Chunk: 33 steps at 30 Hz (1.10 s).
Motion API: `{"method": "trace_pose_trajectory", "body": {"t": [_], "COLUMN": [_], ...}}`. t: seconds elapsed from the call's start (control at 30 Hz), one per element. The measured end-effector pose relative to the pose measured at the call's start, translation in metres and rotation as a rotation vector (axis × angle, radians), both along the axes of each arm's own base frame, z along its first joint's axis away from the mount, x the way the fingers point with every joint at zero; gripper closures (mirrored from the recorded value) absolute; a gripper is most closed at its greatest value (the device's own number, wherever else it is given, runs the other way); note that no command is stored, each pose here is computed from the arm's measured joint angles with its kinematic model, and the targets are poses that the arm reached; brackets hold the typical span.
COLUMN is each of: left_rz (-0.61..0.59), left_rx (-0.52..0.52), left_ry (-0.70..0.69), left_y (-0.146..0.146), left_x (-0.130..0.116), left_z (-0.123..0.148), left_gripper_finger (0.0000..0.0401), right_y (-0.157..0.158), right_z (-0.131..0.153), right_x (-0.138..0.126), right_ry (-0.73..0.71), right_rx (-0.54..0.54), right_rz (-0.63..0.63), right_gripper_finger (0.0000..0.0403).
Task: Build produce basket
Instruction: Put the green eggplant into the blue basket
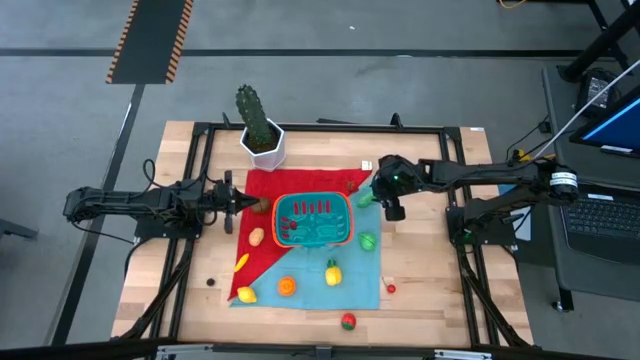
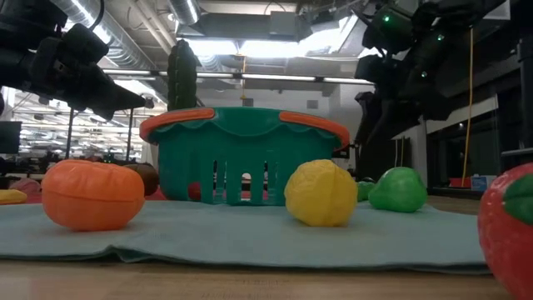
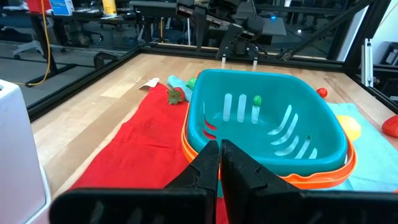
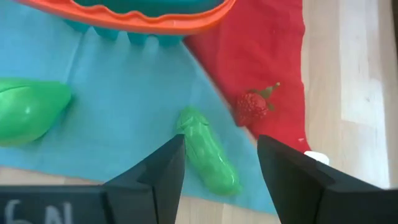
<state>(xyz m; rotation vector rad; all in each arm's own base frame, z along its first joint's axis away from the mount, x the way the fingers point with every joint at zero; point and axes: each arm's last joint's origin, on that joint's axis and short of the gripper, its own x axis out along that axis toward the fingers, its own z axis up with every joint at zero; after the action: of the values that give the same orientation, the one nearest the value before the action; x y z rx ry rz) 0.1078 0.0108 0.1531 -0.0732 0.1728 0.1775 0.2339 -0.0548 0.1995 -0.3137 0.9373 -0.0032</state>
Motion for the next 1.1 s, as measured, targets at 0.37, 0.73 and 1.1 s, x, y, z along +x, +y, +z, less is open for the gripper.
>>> {"method": "trace_pose_trajectory", "body": {"t": [0.37,0.73,1.1], "left_rz": [0.017,0.027,0.028], "left_rx": [0.003,0.005,0.005], "left_ry": [0.0,0.0,0.0], "left_y": [0.0,0.001,0.001], "left_x": [0.0,0.0,0.0], "left_z": [0.0,0.0,0.0], "left_gripper_finger": [0.0393,0.0393,0.0393], "right_y": [-0.003,-0.012,-0.014], "right_z": [-0.024,-0.034,-0.052], "right_x": [0.011,0.015,0.019], "right_ry": [0.087,0.107,0.175], "right_rx": [0.001,-0.003,0.016], "right_rz": [0.026,0.009,0.007], "right_gripper_finger": [0.0207,0.0207,0.0207]}}
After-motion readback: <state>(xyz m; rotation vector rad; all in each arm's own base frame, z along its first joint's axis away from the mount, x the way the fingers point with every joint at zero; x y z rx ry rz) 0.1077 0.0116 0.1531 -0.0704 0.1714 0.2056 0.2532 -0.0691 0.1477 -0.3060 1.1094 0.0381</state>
